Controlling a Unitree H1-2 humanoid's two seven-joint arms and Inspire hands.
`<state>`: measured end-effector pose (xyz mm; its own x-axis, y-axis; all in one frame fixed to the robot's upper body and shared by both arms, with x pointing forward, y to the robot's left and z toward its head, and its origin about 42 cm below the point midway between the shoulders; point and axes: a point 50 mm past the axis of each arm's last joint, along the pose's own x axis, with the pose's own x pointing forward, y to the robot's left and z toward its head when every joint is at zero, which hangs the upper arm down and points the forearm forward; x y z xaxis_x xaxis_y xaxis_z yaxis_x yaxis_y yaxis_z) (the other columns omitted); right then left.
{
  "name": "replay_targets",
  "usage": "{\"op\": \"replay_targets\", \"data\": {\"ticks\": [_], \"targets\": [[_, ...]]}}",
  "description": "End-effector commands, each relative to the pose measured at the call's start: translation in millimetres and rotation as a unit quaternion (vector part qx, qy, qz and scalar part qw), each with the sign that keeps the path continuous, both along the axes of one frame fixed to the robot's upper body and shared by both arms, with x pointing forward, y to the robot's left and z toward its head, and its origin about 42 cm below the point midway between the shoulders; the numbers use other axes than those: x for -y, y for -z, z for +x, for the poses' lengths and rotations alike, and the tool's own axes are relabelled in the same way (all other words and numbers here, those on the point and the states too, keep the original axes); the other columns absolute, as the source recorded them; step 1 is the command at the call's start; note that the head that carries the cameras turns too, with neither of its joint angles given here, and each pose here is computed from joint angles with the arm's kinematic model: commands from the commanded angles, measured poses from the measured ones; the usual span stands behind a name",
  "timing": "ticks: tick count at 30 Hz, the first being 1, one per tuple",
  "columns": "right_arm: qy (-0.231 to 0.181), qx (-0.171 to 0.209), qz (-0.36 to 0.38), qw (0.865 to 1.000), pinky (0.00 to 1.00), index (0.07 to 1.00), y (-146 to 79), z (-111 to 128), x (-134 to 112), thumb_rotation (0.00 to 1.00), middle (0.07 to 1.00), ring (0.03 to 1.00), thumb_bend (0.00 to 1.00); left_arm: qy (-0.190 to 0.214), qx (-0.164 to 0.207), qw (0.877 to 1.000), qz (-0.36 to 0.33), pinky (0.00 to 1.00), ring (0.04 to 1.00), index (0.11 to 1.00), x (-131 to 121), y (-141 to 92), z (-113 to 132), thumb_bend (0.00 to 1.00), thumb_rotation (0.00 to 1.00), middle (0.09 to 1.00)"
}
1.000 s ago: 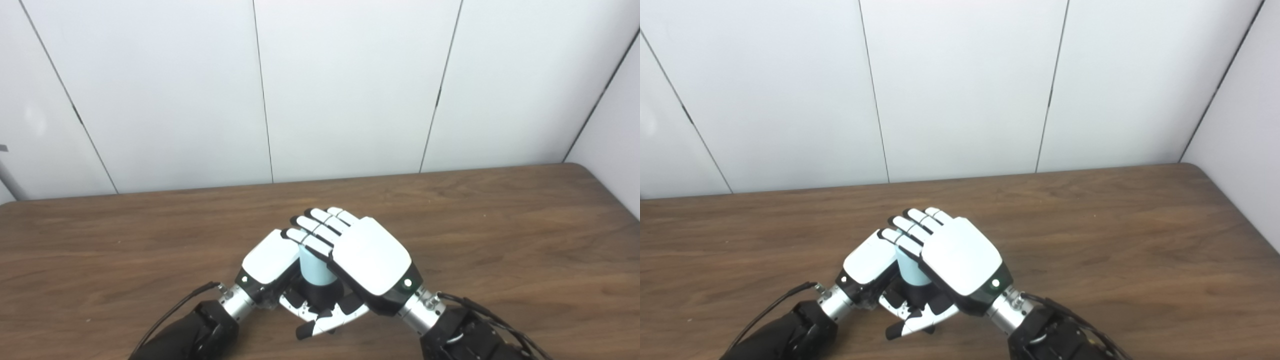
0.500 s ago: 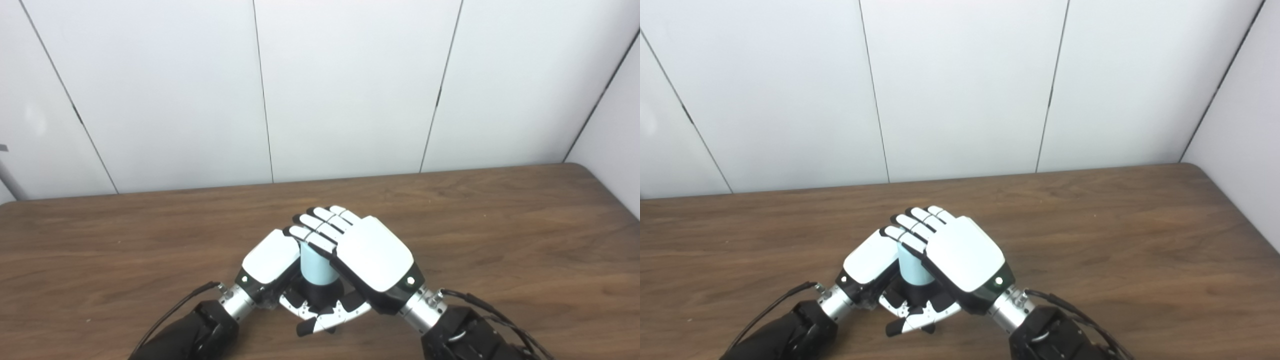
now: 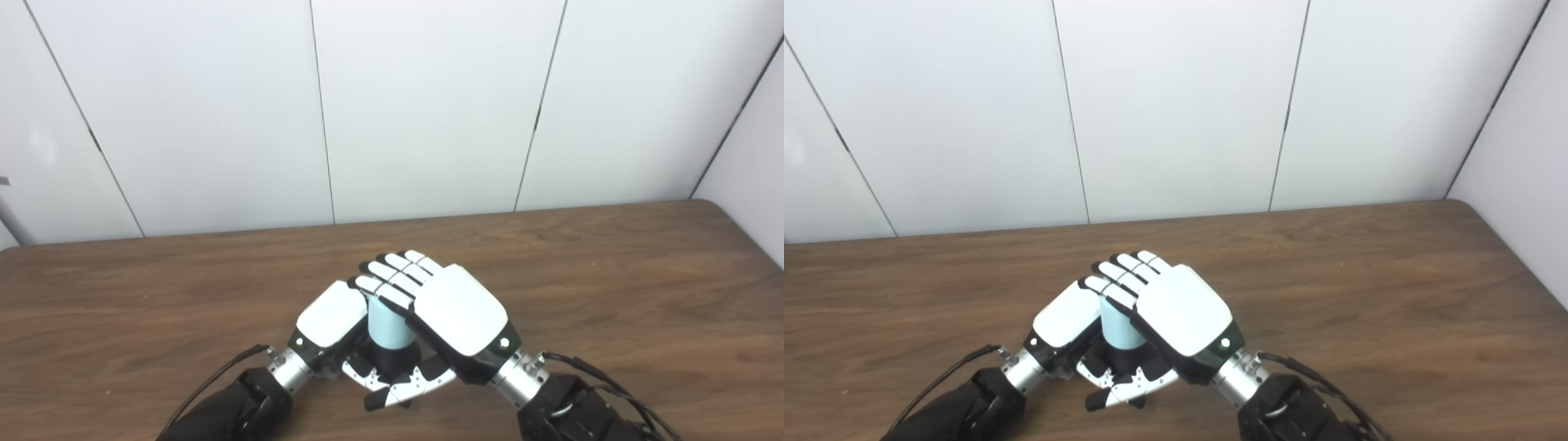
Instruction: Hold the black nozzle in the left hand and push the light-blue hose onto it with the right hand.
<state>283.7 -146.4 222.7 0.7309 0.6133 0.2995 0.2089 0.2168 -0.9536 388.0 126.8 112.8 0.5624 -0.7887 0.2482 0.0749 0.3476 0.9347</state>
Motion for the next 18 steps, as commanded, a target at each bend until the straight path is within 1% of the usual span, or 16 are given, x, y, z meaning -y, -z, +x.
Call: {"op": "replay_targets", "data": {"ticks": [1,2,4,5,7,8,9,10,12,18], "targets": [[-0.032,-0.23,-0.154,0.96,0.86,0.827,84.8,-23.1,3.9,1.0,0.888,0.877,0.71,0.019,-0.123,0.992,-0.03,0.1,0.139,0.478,25.7,92.9,-98.3,0.52,0.0,0.469],[-0.033,-0.23,-0.155,0.96,0.85,0.825,85.1,-23.2,3.7,1.0,0.886,0.874,0.69,0.02,-0.123,0.992,-0.029,0.1,0.139,0.48,25.8,92.9,-98.2,0.52,0.0,0.47],[-0.034,-0.231,-0.157,0.959,0.85,0.825,85.2,-23.3,3.2,1.0,0.886,0.874,0.67,0.019,-0.123,0.992,-0.03,0.1,0.137,0.478,25.9,93.5,-98.3,0.52,0.0,0.471],[-0.035,-0.232,-0.158,0.959,0.85,0.827,85.2,-23.4,3.0,1.0,0.888,0.877,0.68,0.018,-0.121,0.992,-0.032,0.1,0.136,0.479,26.2,94.1,-98.5,0.51,0.0,0.44],[-0.036,-0.233,-0.16,0.958,0.85,0.826,85.1,-23.6,2.7,1.0,0.887,0.876,0.71,0.017,-0.12,0.992,-0.034,0.09,0.13,0.48,26.5,94.9,-98.6,0.51,0.0,0.423],[-0.037,-0.233,-0.161,0.958,0.86,0.829,85.3,-23.8,2.6,1.0,0.89,0.879,0.72,0.017,-0.122,0.992,-0.035,0.09,0.123,0.475,26.5,94.9,-98.7,0.51,0.03,0.295],[-0.037,-0.233,-0.162,0.958,0.86,0.828,85.4,-23.7,2.5,1.0,0.889,0.877,0.73,0.017,-0.123,0.992,-0.034,0.08,0.121,0.473,26.4,94.9,-98.5,0.51,0.04,0.233],[-0.038,-0.231,-0.161,0.959,0.86,0.827,85.8,-23.9,2.4,1.0,0.889,0.876,0.73,0.017,-0.124,0.991,-0.034,0.08,0.12,0.471,26.4,94.8,-98.3,0.5,0.05,0.195],[-0.039,-0.23,-0.161,0.959,0.85,0.818,86.4,-24.3,2.3,1.0,0.882,0.868,0.74,0.017,-0.128,0.991,-0.031,0.08,0.123,0.47,26.3,94.9,-97.9,0.5,0.06,0.177],[-0.04,-0.239,-0.166,0.956,0.86,0.818,86.7,-24.6,1.3,1.0,0.884,0.872,0.75,0.016,-0.131,0.991,-0.03,0.08,0.123,0.47,25.8,95.4,-97.8,0.5,0.06,0.165]]}}
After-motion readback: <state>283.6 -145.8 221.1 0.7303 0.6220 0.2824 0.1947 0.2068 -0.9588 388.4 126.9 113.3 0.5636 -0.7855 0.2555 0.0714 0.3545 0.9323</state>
